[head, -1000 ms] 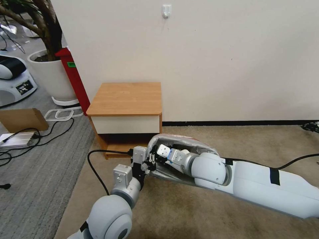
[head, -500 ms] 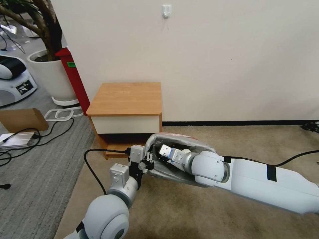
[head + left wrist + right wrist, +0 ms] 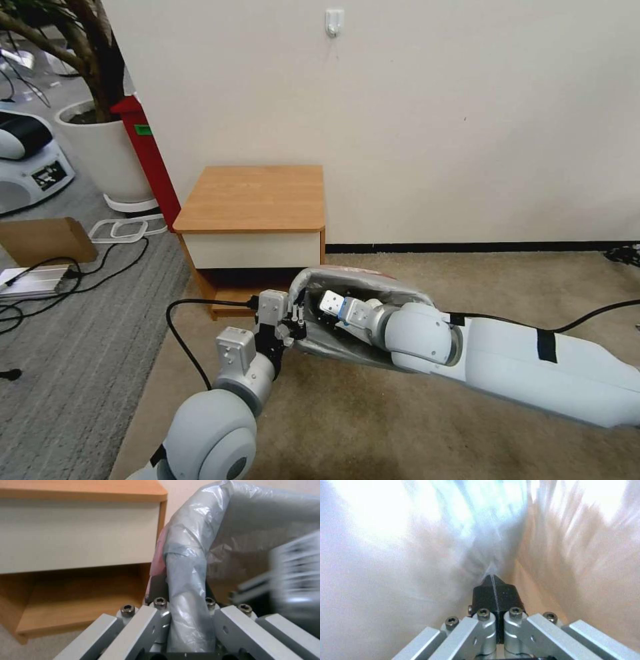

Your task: Pick up the garbage bag from the table and place it over the trash can.

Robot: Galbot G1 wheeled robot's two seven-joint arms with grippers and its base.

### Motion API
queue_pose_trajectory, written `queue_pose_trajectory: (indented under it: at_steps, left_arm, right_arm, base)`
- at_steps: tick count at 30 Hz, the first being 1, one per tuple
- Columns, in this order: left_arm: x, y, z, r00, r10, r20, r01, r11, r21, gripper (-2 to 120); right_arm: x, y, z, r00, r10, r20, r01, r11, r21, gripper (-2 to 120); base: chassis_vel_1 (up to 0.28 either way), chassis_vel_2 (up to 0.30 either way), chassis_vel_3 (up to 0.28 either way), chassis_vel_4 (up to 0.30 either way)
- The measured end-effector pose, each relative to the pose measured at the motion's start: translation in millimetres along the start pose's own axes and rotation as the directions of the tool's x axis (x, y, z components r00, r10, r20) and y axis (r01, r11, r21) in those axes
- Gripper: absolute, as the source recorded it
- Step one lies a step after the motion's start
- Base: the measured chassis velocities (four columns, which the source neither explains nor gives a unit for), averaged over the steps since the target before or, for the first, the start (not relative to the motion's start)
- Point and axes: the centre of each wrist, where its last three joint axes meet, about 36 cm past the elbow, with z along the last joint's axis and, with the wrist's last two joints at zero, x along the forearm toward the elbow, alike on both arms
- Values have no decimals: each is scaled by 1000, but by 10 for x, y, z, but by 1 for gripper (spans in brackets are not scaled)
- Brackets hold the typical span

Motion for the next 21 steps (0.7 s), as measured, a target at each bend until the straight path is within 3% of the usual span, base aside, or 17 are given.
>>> queue_pose_trajectory:
  at_steps: [6,15,18,21]
  left_arm:
    - [-94,69,45,999,-16,-46,18,998,53,3]
    - [-243,131,173,989,-40,-141,62,986,153,3]
    - [-268,153,193,981,-56,-185,95,974,207,3]
    - [-264,167,202,978,-65,-199,110,969,223,3]
  right_arm:
    - [186,9,-14,998,-15,67,18,998,-56,0]
    - [541,-82,122,977,75,198,-41,984,-174,0]
    - [815,-98,315,941,187,284,-96,947,-307,0]
    - [884,-78,426,919,244,308,-130,929,-347,0]
  base:
    - [0,0,0,0]
    - [0,0,0,0]
    - [0,0,0,0]
    - [0,0,0,0]
